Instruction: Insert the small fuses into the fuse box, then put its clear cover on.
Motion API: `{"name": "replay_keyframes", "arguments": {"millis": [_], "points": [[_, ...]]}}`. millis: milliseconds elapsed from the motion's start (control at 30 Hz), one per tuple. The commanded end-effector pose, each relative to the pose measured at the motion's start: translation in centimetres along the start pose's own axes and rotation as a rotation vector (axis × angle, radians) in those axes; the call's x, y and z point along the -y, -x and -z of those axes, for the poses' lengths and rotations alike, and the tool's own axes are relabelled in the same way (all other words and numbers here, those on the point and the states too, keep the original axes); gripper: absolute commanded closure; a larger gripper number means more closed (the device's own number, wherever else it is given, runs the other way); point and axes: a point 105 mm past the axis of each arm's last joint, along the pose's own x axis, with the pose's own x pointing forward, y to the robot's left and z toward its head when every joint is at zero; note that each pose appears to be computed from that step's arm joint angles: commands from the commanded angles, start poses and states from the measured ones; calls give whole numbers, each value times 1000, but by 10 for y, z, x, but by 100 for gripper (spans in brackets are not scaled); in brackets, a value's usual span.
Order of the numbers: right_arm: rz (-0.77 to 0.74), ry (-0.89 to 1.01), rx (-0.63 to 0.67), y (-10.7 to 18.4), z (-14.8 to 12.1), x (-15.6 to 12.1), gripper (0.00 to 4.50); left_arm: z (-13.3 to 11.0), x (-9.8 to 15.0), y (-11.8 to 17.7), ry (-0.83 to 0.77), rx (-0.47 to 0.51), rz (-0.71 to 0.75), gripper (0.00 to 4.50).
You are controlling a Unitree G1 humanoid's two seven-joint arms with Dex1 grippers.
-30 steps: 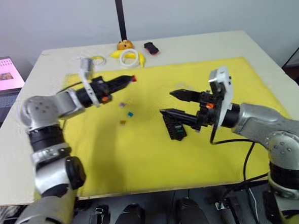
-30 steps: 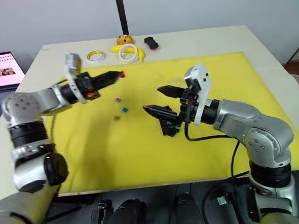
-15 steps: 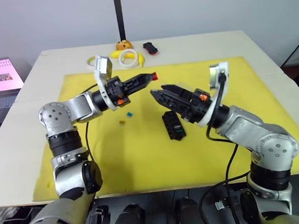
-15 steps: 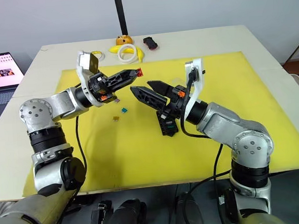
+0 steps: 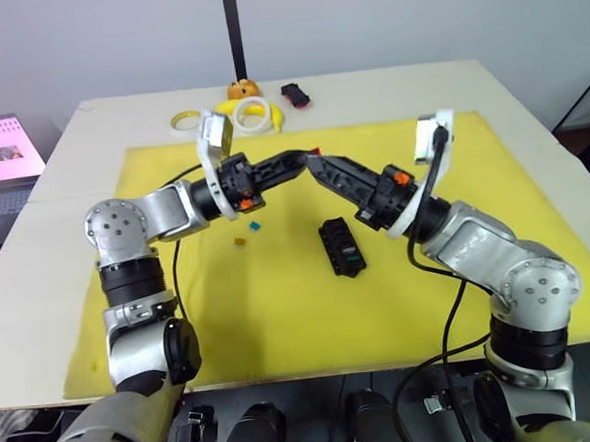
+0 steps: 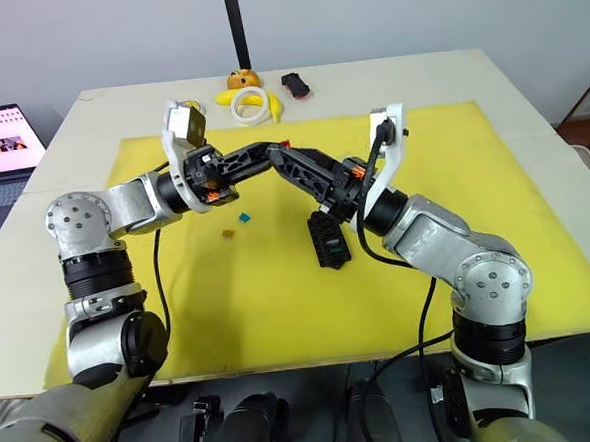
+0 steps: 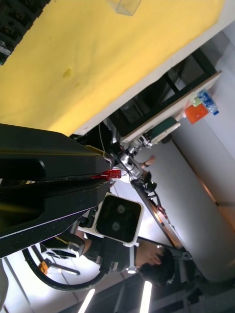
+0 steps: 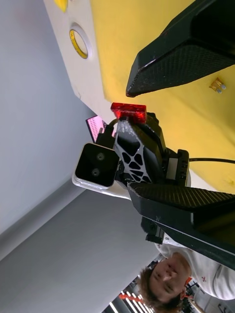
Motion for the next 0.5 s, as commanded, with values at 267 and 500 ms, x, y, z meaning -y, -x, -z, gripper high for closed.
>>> {"name": "replay_keyframes", "arguments": {"millis": [267, 500], "points": [[-22, 24, 21, 2, -7, -7, 157, -3, 8, 0, -35, 12, 32, 450], [11, 17, 12, 2, -5, -1, 227, -4, 4, 0, -30, 30, 20, 450]]}}
